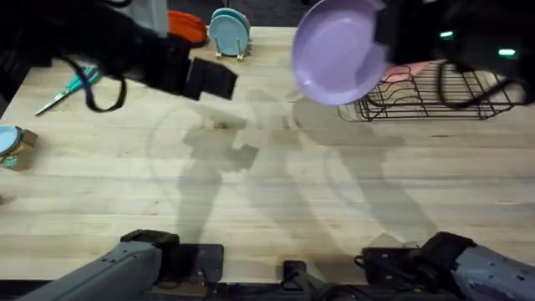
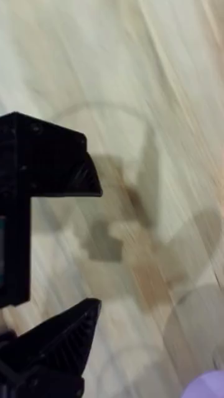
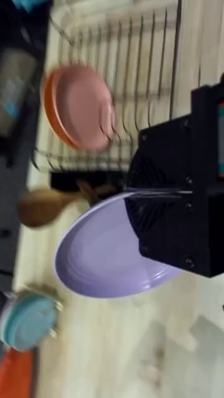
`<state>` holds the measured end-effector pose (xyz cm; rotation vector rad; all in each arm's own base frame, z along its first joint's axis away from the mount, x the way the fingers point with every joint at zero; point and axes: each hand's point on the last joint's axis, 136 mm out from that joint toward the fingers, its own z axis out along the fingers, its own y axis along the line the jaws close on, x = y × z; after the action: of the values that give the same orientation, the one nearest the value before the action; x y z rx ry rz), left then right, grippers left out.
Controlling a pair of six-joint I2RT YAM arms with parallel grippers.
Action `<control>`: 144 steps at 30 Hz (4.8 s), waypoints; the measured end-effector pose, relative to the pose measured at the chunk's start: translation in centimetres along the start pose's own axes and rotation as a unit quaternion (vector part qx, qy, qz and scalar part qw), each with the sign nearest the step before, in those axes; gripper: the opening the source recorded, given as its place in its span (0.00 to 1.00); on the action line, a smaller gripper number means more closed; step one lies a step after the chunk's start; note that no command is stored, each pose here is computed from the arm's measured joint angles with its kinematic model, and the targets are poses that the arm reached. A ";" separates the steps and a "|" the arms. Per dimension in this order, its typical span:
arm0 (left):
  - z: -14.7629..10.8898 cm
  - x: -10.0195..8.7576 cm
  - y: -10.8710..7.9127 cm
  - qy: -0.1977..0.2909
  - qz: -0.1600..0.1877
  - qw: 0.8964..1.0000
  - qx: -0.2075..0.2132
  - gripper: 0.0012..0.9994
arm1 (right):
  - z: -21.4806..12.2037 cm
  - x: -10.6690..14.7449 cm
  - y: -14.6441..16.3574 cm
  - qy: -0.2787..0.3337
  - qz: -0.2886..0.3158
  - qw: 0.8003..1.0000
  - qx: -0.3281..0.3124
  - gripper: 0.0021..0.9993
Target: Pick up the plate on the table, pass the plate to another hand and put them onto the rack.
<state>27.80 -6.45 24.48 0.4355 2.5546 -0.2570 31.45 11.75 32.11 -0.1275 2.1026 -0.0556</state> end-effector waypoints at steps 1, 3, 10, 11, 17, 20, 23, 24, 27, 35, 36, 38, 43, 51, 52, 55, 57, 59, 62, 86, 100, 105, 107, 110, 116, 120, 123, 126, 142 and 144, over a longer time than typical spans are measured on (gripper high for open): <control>0.4 -0.5 -0.6 -0.005 0.002 1.000 0.021 1.00 | -0.6 -0.4 -0.9 -0.012 -0.001 1.000 0.012 0.03; 1.0 -1.4 -1.7 -0.017 0.010 0.998 0.056 1.00 | -1.7 -1.1 -2.4 -0.030 0.001 0.999 0.032 0.03; 2.1 -3.6 -7.2 -0.044 0.071 0.984 0.156 1.00 | -4.8 -2.6 -8.6 -0.075 0.029 0.991 0.107 0.03; 2.2 -3.7 -8.2 -0.046 0.083 0.981 0.167 1.00 | -5.4 -2.8 -9.5 -0.083 0.030 0.989 0.118 0.03; 2.5 -4.7 -12.2 -0.066 0.136 0.966 0.209 1.00 | -8.9 -4.5 -13.7 -0.139 0.040 0.975 0.171 0.03; 2.4 -5.1 -13.6 -0.078 0.156 0.959 0.223 1.00 | -10.5 -5.1 -15.3 -0.160 0.036 0.966 0.198 0.03; 2.2 -5.4 -14.6 -0.089 0.169 0.954 0.231 1.00 | -11.4 -5.6 -16.7 -0.171 0.020 0.959 0.225 0.03; 2.1 -5.5 -14.7 -0.091 0.171 0.953 0.233 1.00 | -11.6 -5.7 -17.0 -0.170 0.011 0.957 0.234 0.03; 2.1 -5.7 -14.8 -0.096 0.173 0.952 0.233 1.00 | -11.6 -5.9 -18.0 -0.161 -0.027 0.952 0.259 0.03; 2.1 -5.7 -14.7 -0.096 0.172 0.953 0.232 1.00 | -7.3 -7.2 -18.4 -0.087 -0.265 0.922 0.269 0.03; 2.1 -5.7 -14.7 -0.096 0.172 0.953 0.231 1.00 | -6.2 -7.1 -18.2 -0.074 -0.295 0.917 0.259 0.03; 2.1 -5.7 -14.7 -0.096 0.172 0.953 0.231 1.00 | -4.0 -6.7 -17.8 -0.048 -0.355 0.903 0.237 0.03; 2.1 -5.7 -14.7 -0.096 0.172 0.953 0.231 1.00 | 0.9 -5.2 -17.9 0.020 -0.486 0.852 0.193 0.03; 2.1 -5.7 -14.7 -0.095 0.172 0.953 0.231 1.00 | 6.3 -2.9 -17.0 0.051 -0.609 0.784 0.105 0.03; 2.1 -5.7 -14.7 -0.096 0.172 0.953 0.231 1.00 | 6.7 -2.8 -16.9 0.049 -0.615 0.781 0.097 0.03; 2.1 -5.7 -14.7 -0.096 0.172 0.953 0.231 1.00 | 7.8 -2.5 -17.1 0.037 -0.625 0.776 0.075 0.03; 2.1 -5.7 -14.7 -0.096 0.172 0.953 0.231 1.00 | 8.5 -2.0 -17.3 0.030 -0.625 0.778 0.057 0.03; 2.1 -5.7 -14.7 -0.096 0.172 0.953 0.231 1.00 | 9.8 -1.2 -18.5 0.008 -0.609 0.792 0.027 0.03; 2.1 -5.7 -14.7 -0.096 0.172 0.953 0.231 1.00 | 9.7 -1.3 -19.3 -0.014 -0.594 0.804 0.017 0.03; 2.1 -5.7 -14.7 -0.096 0.172 0.953 0.231 1.00 | 11.9 -1.1 -20.8 -0.187 -0.527 0.824 -0.096 0.03; 2.1 -5.7 -14.7 -0.096 0.172 0.953 0.231 1.00 | 14.8 0.7 -20.9 -0.187 -0.513 0.829 -0.123 0.03; 2.1 -5.7 -14.7 -0.096 0.172 0.953 0.231 1.00 | 16.2 2.1 -21.0 -0.175 -0.501 0.836 -0.137 0.03; 2.1 -5.7 -14.7 -0.096 0.172 0.953 0.231 1.00 | 16.5 2.5 -21.1 -0.171 -0.498 0.838 -0.141 0.03; 2.1 -5.7 -14.7 -0.096 0.172 0.953 0.231 1.00 | 18.4 4.8 -21.1 -0.149 -0.477 0.850 -0.165 0.03; 2.1 -5.7 -14.7 -0.096 0.172 0.953 0.231 1.00 | 19.3 6.6 -21.1 -0.129 -0.458 0.860 -0.183 0.03; 2.1 -5.7 -14.7 -0.095 0.172 0.953 0.231 0.99 | 19.4 7.3 -20.7 -0.120 -0.447 0.864 -0.195 0.69; 2.1 -5.7 -14.7 -0.096 0.172 0.953 0.231 1.00 | 18.9 7.3 -20.3 -0.109 -0.417 0.878 -0.205 0.99; 2.1 -5.7 -14.7 -0.096 0.172 0.953 0.231 1.00 | 16.6 4.6 -20.2 -0.123 -0.401 0.889 -0.186 0.99; 3.3 -6.8 -6.1 -0.092 0.098 0.986 0.094 0.99 | 4.1 3.5 -10.5 0.036 -0.177 0.965 -0.188 0.99; 3.2 -6.9 -4.8 -0.095 0.083 0.989 0.082 0.99 | 3.6 4.0 -9.3 0.053 -0.146 0.967 -0.201 0.99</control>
<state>33.17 -13.54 25.86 0.6511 2.3053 -0.4282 33.19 2.05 27.73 -0.6915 2.1625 0.1922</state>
